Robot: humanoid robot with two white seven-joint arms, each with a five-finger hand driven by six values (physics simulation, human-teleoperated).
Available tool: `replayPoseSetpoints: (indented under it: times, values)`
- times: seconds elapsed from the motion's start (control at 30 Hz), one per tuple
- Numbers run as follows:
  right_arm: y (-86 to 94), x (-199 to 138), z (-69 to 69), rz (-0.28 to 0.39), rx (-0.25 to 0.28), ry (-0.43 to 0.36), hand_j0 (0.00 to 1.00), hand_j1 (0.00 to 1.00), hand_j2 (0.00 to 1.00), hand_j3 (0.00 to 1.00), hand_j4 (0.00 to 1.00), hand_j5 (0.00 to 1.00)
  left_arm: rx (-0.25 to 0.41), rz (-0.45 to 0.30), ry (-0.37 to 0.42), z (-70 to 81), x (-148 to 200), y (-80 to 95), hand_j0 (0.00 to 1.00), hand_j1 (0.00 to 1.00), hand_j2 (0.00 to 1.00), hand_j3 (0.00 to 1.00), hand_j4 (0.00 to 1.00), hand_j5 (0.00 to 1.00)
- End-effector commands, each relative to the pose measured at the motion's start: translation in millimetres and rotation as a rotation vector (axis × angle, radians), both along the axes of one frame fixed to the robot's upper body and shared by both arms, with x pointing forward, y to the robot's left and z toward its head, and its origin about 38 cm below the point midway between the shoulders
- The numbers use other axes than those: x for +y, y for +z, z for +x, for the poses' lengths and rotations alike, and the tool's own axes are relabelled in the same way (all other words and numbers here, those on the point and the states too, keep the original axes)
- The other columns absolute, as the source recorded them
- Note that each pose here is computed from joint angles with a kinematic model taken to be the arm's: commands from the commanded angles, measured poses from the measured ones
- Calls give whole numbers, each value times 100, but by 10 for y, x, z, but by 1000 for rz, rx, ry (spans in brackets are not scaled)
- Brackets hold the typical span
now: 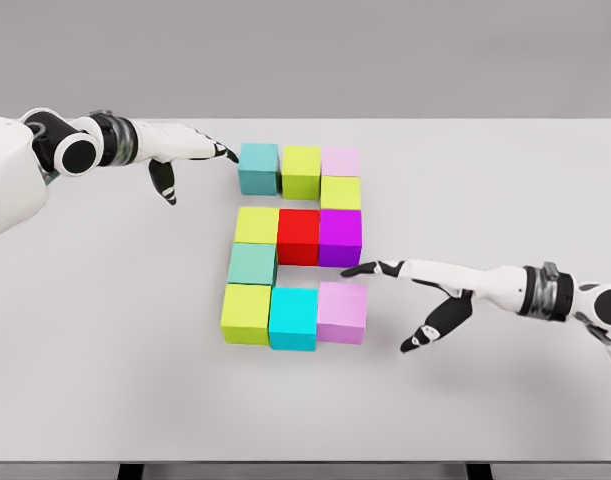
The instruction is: Assemble the squares on the desktop into the number 2
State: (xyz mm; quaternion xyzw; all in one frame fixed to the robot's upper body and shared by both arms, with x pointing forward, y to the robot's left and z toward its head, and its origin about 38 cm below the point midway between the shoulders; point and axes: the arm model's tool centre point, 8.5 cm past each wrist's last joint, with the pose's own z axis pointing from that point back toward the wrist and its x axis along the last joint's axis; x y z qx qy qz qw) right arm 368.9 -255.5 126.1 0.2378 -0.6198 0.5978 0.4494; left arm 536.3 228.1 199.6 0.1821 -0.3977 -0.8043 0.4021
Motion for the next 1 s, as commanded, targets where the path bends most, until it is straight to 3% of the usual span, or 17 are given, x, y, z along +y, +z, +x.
replayPoseSetpoints:
  times: [0.0, 0.33, 0.57, 0.7, 0.97]
  values:
    - [4, 15, 32, 15, 2, -10, 100, 100, 100, 100, 100, 100, -1, -3, -3, -4, -13, 8, 100, 100, 100, 100, 100, 100]
    - [-108, 89, 51, 24, 26, -14, 100, 100, 100, 100, 100, 100, -5, -7, -18, -21, -58, 23, 100, 100, 100, 100, 100, 100]
    - [-136, 125, 34, 24, 32, -5, 100, 100, 100, 100, 100, 100, -23, -12, 24, 38, 64, 115, 100, 100, 100, 100, 100, 100]
    - [-194, 167, -10, 19, 49, 11, 100, 100, 100, 100, 100, 100, -4, -11, 71, 140, 73, 21, 100, 100, 100, 100, 100, 100]
    - [-227, 211, -51, 15, 58, 28, 100, 100, 100, 100, 100, 100, 10, -16, 82, 207, -39, -40, 100, 100, 100, 100, 100, 100]
